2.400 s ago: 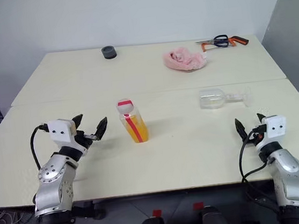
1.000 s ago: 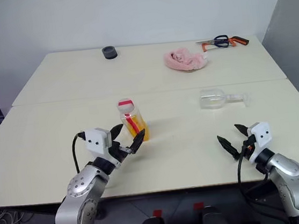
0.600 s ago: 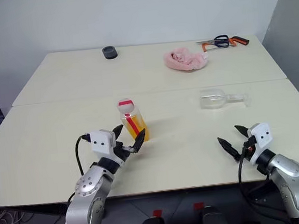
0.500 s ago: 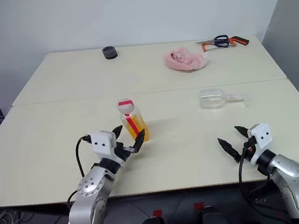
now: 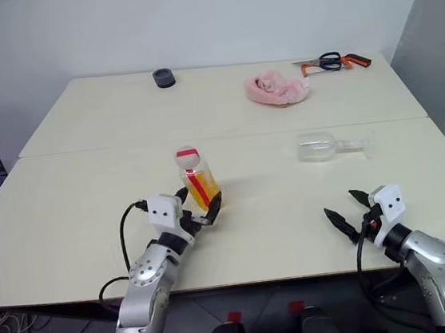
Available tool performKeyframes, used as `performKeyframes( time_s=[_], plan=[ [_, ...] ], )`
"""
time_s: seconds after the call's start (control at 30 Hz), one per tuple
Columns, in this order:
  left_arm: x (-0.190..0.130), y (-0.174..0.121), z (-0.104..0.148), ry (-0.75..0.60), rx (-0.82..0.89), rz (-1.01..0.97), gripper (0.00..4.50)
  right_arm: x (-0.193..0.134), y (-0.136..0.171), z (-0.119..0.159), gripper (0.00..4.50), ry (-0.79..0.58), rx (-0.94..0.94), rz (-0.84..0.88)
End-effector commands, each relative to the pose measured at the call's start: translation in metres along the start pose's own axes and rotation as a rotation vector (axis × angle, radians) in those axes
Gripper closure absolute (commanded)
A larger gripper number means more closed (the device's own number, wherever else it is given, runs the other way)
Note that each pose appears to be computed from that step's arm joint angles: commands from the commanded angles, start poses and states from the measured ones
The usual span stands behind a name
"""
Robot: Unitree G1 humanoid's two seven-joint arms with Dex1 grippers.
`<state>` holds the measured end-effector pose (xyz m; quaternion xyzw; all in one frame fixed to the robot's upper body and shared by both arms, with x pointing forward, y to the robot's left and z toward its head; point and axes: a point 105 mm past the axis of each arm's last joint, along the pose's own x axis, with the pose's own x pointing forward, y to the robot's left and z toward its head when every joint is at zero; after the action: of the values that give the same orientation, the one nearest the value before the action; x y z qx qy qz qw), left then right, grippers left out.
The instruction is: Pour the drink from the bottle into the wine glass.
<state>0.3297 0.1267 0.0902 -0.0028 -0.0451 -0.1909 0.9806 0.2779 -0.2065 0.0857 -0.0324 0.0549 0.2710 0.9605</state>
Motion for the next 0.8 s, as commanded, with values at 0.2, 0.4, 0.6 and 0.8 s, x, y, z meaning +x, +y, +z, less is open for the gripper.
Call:
performKeyframes(
  time_s=[0.2, 0.4, 0.6, 0.8],
  plan=[
    [0.009, -0.008, 0.009, -0.050, 0.005, -0.010, 0.01, -0.001, 0.000, 0.014, 0.00, -0.032, -0.036, 0.021],
    [0.015, 0.002, 0.016, -0.073, 0.014, 0.060, 0.01, -0.001, -0.002, 0.015, 0.00, -0.030, -0.040, 0.017],
    [0.019, 0.008, 0.022, -0.089, 0.036, 0.083, 0.01, 0.000, -0.002, 0.015, 0.00, -0.032, -0.042, 0.016],
    [0.020, 0.013, 0.029, -0.099, 0.052, 0.084, 0.57, 0.003, 0.000, 0.015, 0.00, -0.038, -0.039, 0.020]
  ],
)
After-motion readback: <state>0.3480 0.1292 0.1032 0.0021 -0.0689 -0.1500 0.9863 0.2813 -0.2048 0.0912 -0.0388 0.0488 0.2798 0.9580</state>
